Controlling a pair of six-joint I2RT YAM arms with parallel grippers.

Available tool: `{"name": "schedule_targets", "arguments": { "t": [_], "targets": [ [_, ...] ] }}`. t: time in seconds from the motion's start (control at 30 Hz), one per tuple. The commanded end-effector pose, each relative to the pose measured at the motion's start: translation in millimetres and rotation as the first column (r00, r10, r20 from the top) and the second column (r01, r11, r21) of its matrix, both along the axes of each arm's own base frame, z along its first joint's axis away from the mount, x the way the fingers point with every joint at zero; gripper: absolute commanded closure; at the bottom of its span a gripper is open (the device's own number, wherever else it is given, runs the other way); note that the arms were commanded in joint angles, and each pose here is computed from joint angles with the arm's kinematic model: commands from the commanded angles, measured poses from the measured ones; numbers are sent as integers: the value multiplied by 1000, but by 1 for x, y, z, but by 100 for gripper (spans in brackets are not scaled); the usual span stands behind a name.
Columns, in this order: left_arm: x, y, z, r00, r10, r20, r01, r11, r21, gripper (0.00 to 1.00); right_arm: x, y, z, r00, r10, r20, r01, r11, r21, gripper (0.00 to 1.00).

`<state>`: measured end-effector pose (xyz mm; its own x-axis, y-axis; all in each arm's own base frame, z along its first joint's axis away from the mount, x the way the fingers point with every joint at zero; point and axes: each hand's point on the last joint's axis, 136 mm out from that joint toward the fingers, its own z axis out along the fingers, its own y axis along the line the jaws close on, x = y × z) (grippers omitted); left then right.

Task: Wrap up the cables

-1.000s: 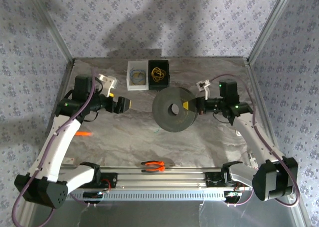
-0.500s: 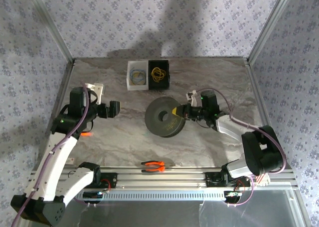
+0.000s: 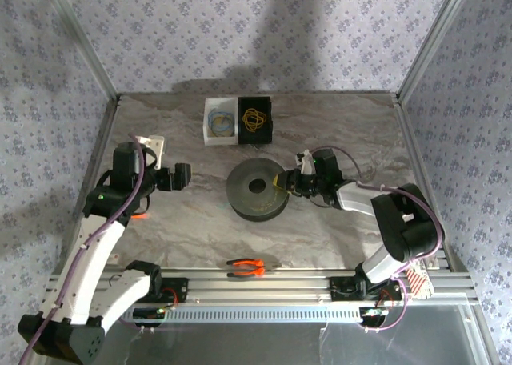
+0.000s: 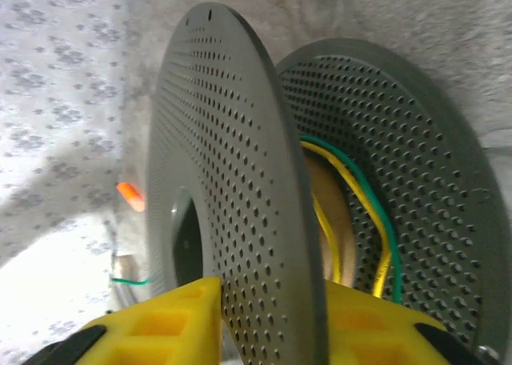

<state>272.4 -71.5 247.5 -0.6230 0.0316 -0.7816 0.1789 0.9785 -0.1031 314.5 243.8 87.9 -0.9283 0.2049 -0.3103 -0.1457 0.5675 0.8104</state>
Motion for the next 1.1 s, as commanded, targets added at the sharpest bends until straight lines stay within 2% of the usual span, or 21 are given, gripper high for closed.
{"name": "schedule_targets", "arguments": {
  "t": [0.0,0.17,0.23,0.27,0.37,0.43,0.5,0.53,0.63,0.67,0.7,0.8,0.9,0.97,1.07],
  "targets": [
    [2,5,9,999,26,46,-26,1000,-4,0,2,-10,-2,1000,-2,13,3,992,-125,58],
    [2,8,11,997,41,67,-41,999,0,0,1,-31,28,998,24,65,-7,970,-244,27],
    [4,12,14,994,63,91,-64,998,1,0,-2,-48,43,995,39,88,-6,940,-342,6],
    [4,14,16,991,74,110,-75,997,1,0,-3,-58,53,993,39,114,10,917,-398,0],
    [8,29,23,968,148,202,-153,988,14,0,0,-97,79,976,18,218,107,829,-549,0],
    [13,46,25,930,222,292,-242,970,33,0,12,-132,97,930,-29,366,275,714,-643,0],
    [15,66,20,869,313,383,-351,936,32,0,19,-157,113,846,-33,532,438,612,-658,0],
    [15,74,17,836,349,424,-393,919,19,0,21,-167,122,778,-7,628,519,571,-636,0],
    [13,92,-2,761,436,479,-483,875,-28,0,16,-180,120,582,76,809,667,525,-529,0],
    [14,97,-12,744,468,478,-508,860,-52,0,14,-188,112,546,81,834,696,509,-506,0],
    [15,100,-22,737,483,473,-520,852,-62,0,13,-196,105,547,70,834,708,493,-505,0],
    [19,111,-54,739,519,430,-562,827,-33,0,14,-228,71,613,-12,790,717,429,-550,0],
    [24,118,-71,736,531,419,-584,811,-2,0,16,-243,56,583,-76,809,754,421,-504,0],
    [29,125,-82,731,547,409,-601,799,7,0,23,-255,43,584,-122,802,772,390,-502,0],
    [39,135,-99,736,557,385,-615,788,37,0,35,-257,34,596,-95,798,764,373,-526,0]
  ]
}}
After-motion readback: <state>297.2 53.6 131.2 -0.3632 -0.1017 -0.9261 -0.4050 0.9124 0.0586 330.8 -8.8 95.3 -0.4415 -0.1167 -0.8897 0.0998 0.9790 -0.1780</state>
